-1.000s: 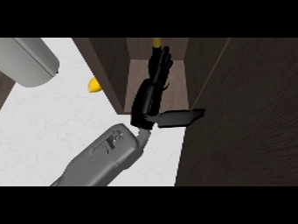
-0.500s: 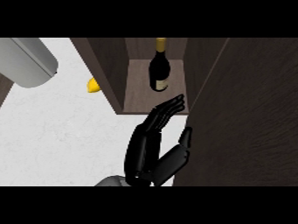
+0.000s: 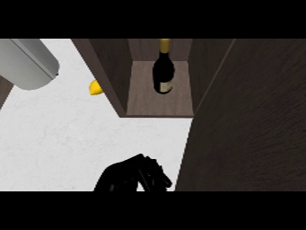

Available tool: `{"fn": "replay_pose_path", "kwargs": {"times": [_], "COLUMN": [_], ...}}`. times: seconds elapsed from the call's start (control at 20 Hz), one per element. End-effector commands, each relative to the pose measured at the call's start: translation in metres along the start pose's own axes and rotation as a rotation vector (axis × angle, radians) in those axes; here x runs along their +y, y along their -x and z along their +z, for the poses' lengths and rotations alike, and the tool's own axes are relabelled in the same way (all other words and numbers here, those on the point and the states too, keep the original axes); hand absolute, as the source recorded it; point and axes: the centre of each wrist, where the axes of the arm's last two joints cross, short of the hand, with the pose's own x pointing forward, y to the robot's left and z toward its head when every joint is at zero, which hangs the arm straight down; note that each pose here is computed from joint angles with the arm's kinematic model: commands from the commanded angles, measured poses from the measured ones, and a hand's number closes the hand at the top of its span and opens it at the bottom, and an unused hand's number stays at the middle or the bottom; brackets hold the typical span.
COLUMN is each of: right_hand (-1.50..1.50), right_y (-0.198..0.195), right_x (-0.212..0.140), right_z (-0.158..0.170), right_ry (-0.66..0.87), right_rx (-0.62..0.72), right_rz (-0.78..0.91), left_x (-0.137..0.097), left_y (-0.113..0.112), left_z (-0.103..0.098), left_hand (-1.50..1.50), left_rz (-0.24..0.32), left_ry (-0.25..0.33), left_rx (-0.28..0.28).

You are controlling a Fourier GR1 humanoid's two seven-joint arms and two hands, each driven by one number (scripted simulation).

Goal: Pick up the wine, place it into the cabinet and close the cabinet

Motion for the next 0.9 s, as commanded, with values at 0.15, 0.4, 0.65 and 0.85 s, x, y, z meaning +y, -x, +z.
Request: {"fn": "replay_pose_path", "kwargs": {"times": [0.15,0.4,0.65,0.85], "right_hand": [1.50,1.50,1.50,1.50], "right_y": [-0.008,0.007,0.000,0.003], "right_x": [0.020,0.046,0.071,0.100], "right_z": [0.008,0.013,0.010,-0.009], "right_ry": [-0.252,-0.413,-0.454,-0.525], "right_rx": [-0.041,0.022,0.051,0.085], "right_rz": [0.071,-0.141,-0.146,-0.086], "left_x": [0.042,0.069,0.107,0.143], "left_y": [-0.028,-0.058,-0.084,-0.094], "left_z": [0.037,0.040,0.050,0.061], "left_hand": [1.50,1.50,1.50,1.50], "left_rz": [-0.012,0.004,0.002,-0.043], "left_ry": [0.045,0.074,0.035,0.017], "left_rx": [0.006,-0.010,-0.054,-0.084]}}
